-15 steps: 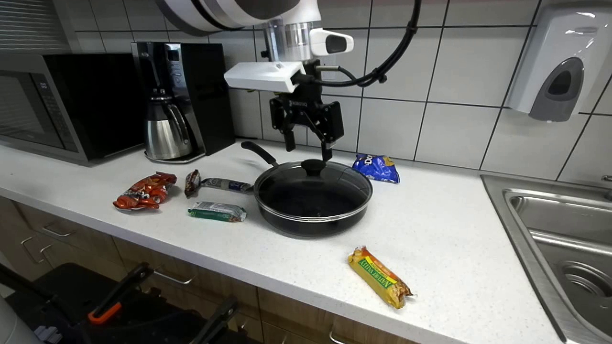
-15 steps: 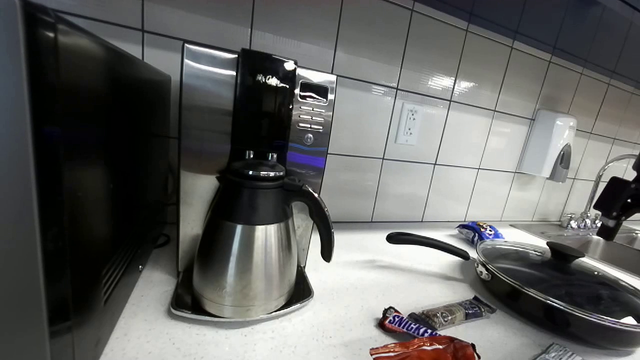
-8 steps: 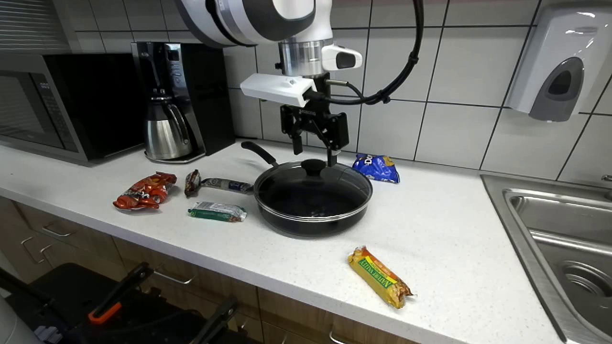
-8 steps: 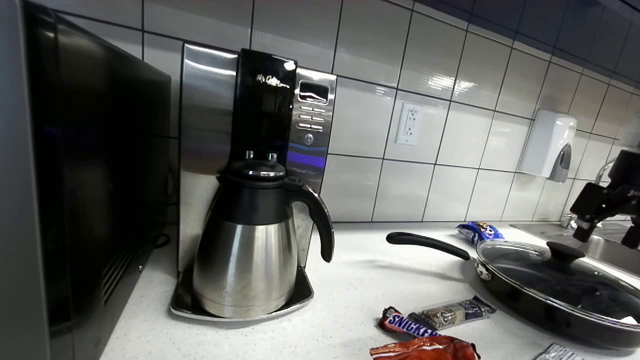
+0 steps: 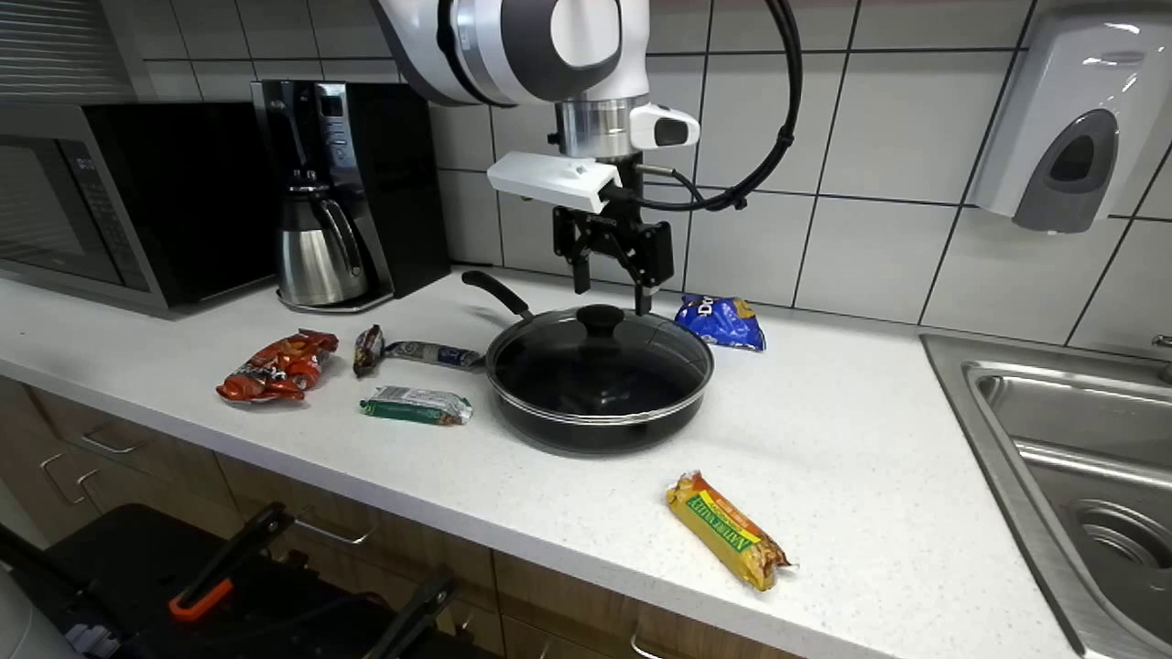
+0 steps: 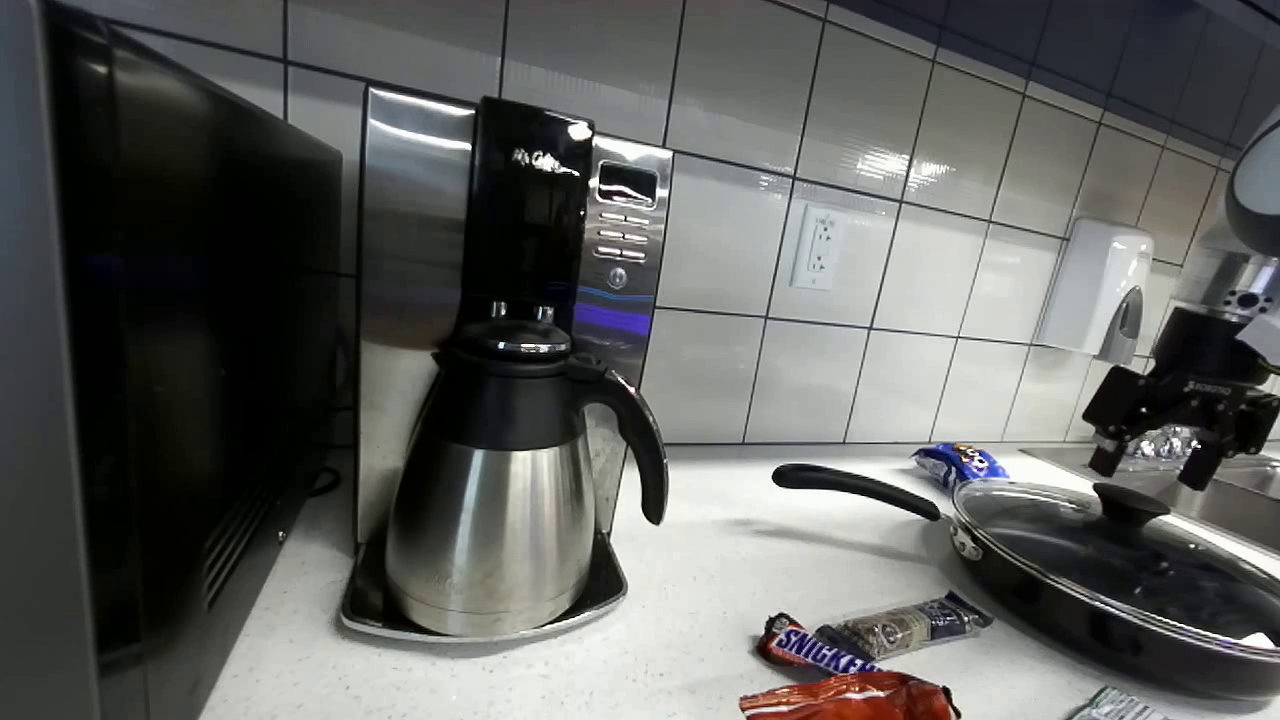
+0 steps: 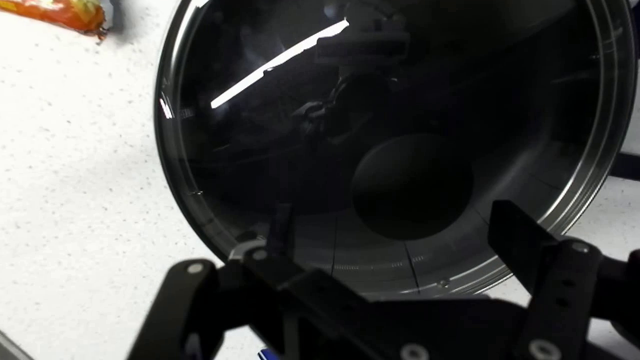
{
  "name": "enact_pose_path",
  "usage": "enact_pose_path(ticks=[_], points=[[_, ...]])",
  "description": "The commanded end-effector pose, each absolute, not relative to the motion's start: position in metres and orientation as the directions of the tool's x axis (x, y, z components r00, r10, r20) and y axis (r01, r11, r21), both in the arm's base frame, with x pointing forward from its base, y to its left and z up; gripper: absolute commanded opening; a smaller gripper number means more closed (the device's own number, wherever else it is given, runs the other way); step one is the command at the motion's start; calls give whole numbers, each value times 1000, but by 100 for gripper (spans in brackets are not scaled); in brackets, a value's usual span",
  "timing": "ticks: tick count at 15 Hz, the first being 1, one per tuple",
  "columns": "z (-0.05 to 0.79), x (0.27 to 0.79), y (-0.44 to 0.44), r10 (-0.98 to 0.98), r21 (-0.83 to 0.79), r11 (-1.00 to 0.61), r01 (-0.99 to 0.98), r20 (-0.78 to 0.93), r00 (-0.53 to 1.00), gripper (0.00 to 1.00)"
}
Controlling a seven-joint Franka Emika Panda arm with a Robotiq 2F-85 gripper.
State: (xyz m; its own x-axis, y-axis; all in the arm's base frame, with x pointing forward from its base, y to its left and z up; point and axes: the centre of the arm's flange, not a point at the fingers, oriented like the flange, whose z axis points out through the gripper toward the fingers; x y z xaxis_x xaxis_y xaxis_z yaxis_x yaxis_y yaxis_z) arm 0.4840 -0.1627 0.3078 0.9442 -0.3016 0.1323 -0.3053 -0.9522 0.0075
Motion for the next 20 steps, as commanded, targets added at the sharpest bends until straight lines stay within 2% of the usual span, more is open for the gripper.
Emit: enact_pose_path(ticks=[1, 20], points=[[299, 504, -165, -283, 3, -958, -285, 116, 952, 100], [285, 496, -147, -259, 9, -966, -260, 77, 963, 100]])
